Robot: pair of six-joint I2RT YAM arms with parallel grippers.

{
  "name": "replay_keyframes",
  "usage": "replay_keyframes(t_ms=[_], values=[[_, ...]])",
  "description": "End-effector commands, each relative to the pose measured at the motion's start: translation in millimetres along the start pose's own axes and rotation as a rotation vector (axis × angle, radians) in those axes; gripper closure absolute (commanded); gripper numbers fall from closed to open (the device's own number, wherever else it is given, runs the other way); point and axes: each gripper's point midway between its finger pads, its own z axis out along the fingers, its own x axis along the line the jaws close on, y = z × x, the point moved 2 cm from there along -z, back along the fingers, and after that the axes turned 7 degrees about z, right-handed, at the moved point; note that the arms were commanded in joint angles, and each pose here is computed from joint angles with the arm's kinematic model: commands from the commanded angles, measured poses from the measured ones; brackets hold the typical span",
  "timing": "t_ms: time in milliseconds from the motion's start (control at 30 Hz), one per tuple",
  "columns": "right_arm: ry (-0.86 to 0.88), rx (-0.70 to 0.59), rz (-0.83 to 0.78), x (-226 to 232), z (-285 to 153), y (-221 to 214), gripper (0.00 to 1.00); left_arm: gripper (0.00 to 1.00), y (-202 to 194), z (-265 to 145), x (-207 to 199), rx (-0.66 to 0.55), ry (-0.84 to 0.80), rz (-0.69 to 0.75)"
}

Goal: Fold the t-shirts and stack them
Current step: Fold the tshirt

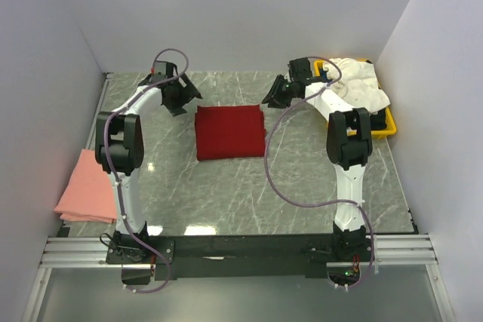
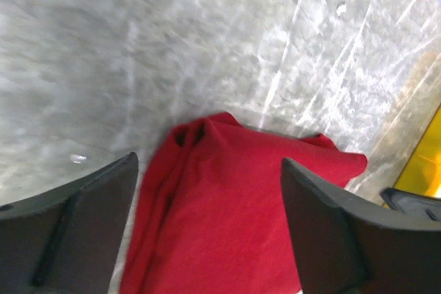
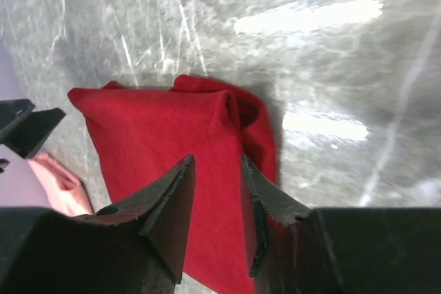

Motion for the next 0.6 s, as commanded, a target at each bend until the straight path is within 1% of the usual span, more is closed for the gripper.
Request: replay_keyframes(t_ms=[0, 33, 67, 100, 133, 167, 200, 233, 267, 300, 333, 367, 400, 433, 467, 500, 533, 567], values=[[0.035, -0.102, -0.065, 29, -43, 19, 0.60, 0.09, 29, -31, -11, -0.103, -0.024, 0.039], [0.022, -0.110, -0.069, 26, -45, 16, 0.60, 0.09, 33, -44, -16, -0.131, -0.035, 0.043], [0.025, -0.112, -0.073, 28, -48, 12, 0.60, 0.12, 30, -48, -15, -0.130, -0.029, 0.037], [0.041, -0.126, -0.087, 36, -59, 10, 0.60, 0.16, 28, -53, -15, -0.140, -0.024, 0.031], [0.038, -0.119, -0.086, 33, -58, 2, 0.60, 0.21, 28, -66, -22, -0.161, -0.042, 0.035], [0.044, -0.110, -0.102, 38, -58, -8, 0.60, 0.28, 12, -64, -24, -0.146, -0.036, 0.033], [0.056, -0.114, -0.113, 45, -64, -14, 0.61, 0.43, 5, -66, -26, -0.146, -0.034, 0.030], [0.055, -0.092, -0.113, 43, -59, -27, 0.61, 0.52, -1, -73, -33, -0.157, -0.052, 0.030], [0.068, -0.068, -0.133, 50, -57, -43, 0.62, 0.67, -24, -67, -36, -0.125, -0.059, 0.025], [0.076, -0.070, -0.144, 55, -61, -51, 0.62, 0.73, -36, -65, -38, -0.113, -0.060, 0.021], [0.072, -0.054, -0.145, 51, -57, -65, 0.62, 0.79, -45, -67, -43, -0.110, -0.075, 0.019], [0.079, -0.045, -0.152, 52, -56, -74, 0.62, 0.83, -73, -59, -42, -0.057, -0.076, 0.021], [0.075, -0.009, -0.151, 50, -52, -94, 0.62, 0.90, -82, -57, -47, -0.054, -0.096, 0.023], [0.092, -0.007, -0.159, 53, -49, -101, 0.62, 0.93, -101, -51, -42, -0.013, -0.093, 0.012], [0.099, 0.007, -0.161, 53, -47, -109, 0.62, 0.97, -116, -48, -47, 0.014, -0.112, 0.026], [0.101, 0.035, -0.160, 50, -43, -123, 0.63, 0.99, -123, -45, -51, 0.020, -0.137, 0.029], [0.101, 0.046, -0.164, 50, -41, -130, 0.64, 0.99, -138, -41, -46, 0.049, -0.138, 0.026], [0.098, 0.057, -0.168, 48, -39, -136, 0.64, 0.99, -151, -41, -49, 0.077, -0.166, 0.036]])
